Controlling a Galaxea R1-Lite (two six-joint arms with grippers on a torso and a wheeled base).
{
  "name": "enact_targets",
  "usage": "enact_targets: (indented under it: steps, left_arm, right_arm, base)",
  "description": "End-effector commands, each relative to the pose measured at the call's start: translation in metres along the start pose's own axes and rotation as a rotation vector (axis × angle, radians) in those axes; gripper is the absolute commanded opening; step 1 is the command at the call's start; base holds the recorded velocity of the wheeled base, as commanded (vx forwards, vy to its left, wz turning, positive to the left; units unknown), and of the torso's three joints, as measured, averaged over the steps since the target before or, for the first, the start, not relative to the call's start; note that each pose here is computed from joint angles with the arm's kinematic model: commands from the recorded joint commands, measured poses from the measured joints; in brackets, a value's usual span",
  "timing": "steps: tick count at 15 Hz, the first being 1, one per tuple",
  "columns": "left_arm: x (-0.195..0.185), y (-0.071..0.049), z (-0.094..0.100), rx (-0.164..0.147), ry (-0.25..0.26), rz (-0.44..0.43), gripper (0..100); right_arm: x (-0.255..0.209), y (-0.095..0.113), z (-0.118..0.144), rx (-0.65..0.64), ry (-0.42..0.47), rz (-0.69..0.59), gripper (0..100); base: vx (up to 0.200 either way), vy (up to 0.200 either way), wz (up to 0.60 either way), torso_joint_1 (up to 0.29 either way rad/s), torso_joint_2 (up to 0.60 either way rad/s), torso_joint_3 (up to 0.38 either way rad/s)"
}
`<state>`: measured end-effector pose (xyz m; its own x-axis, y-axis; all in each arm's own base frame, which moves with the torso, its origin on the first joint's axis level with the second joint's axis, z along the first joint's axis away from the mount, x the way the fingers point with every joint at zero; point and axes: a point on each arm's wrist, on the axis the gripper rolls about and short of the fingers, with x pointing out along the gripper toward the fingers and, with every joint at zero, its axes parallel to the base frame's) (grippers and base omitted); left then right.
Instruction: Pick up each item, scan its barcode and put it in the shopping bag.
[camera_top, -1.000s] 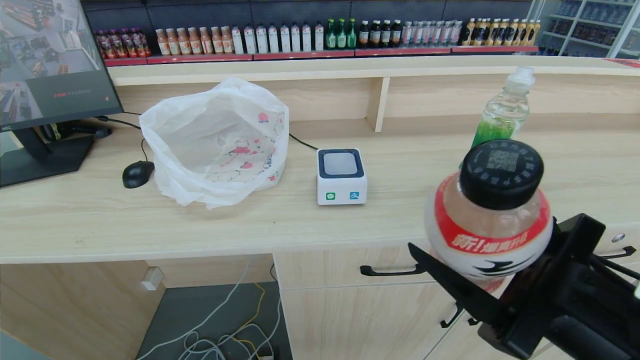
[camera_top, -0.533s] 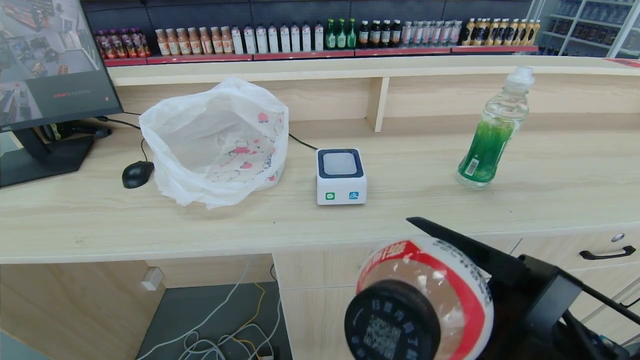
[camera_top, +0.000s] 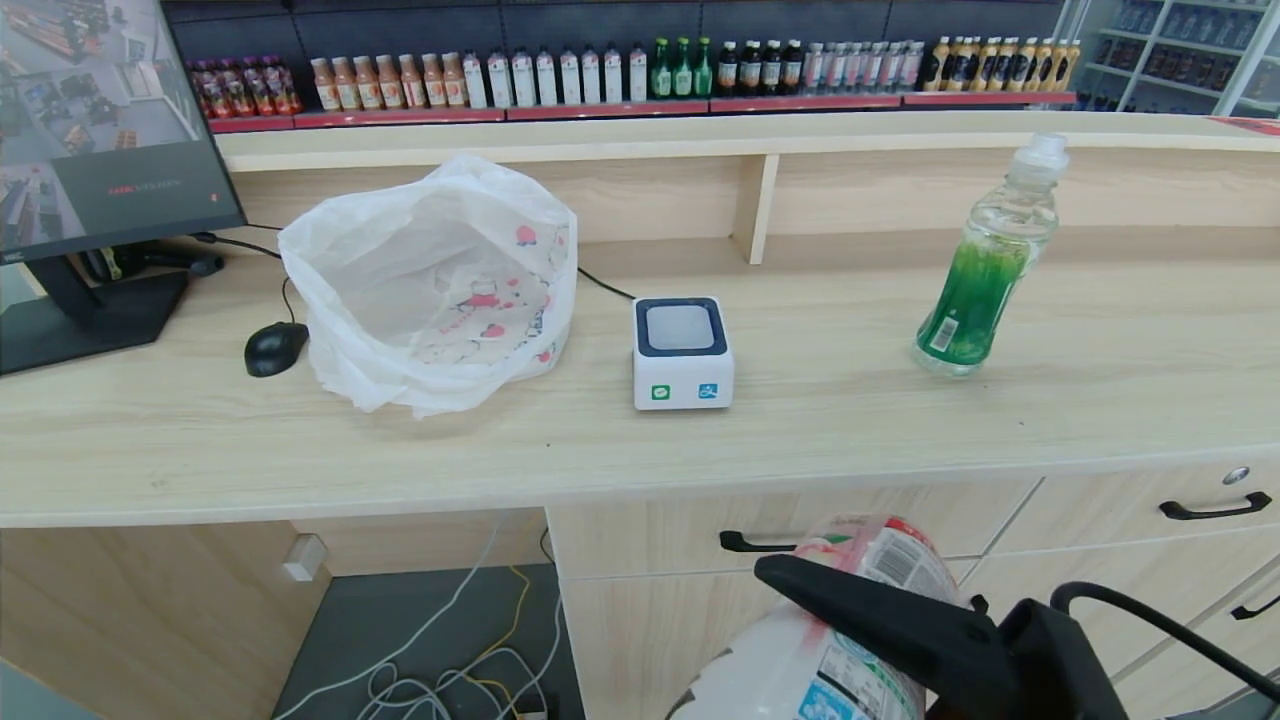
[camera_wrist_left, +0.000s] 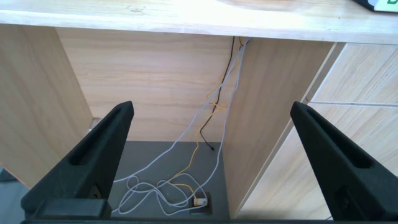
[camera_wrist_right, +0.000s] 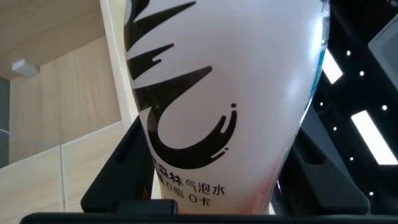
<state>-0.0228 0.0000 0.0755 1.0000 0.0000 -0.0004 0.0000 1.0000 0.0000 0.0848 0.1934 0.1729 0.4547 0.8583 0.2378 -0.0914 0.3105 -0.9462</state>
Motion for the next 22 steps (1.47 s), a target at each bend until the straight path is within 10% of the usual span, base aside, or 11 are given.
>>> enact_targets:
  steps: [1, 6, 22]
  left_arm:
    - [0.000, 0.000, 0.000, 0.000, 0.000, 0.000, 100]
    - [0.000, 0.000, 0.000, 0.000, 0.000, 0.000, 100]
    - [0.000, 0.000, 0.000, 0.000, 0.000, 0.000, 100]
  right_arm:
    - [0.003, -0.004, 0.001, -0.049, -0.024, -0.017, 0]
    - [0.020, 0.011, 0.029, -0.233, -0.178, 0.008, 0]
    - [0.023, 0.009, 0.031, -0.264, -0.213, -0.008, 0]
  base:
    - [0.000, 0.000, 0.00, 0.000, 0.00, 0.000]
    - [0.000, 0.000, 0.00, 0.000, 0.00, 0.000]
    - [0.000, 0.000, 0.00, 0.000, 0.00, 0.000]
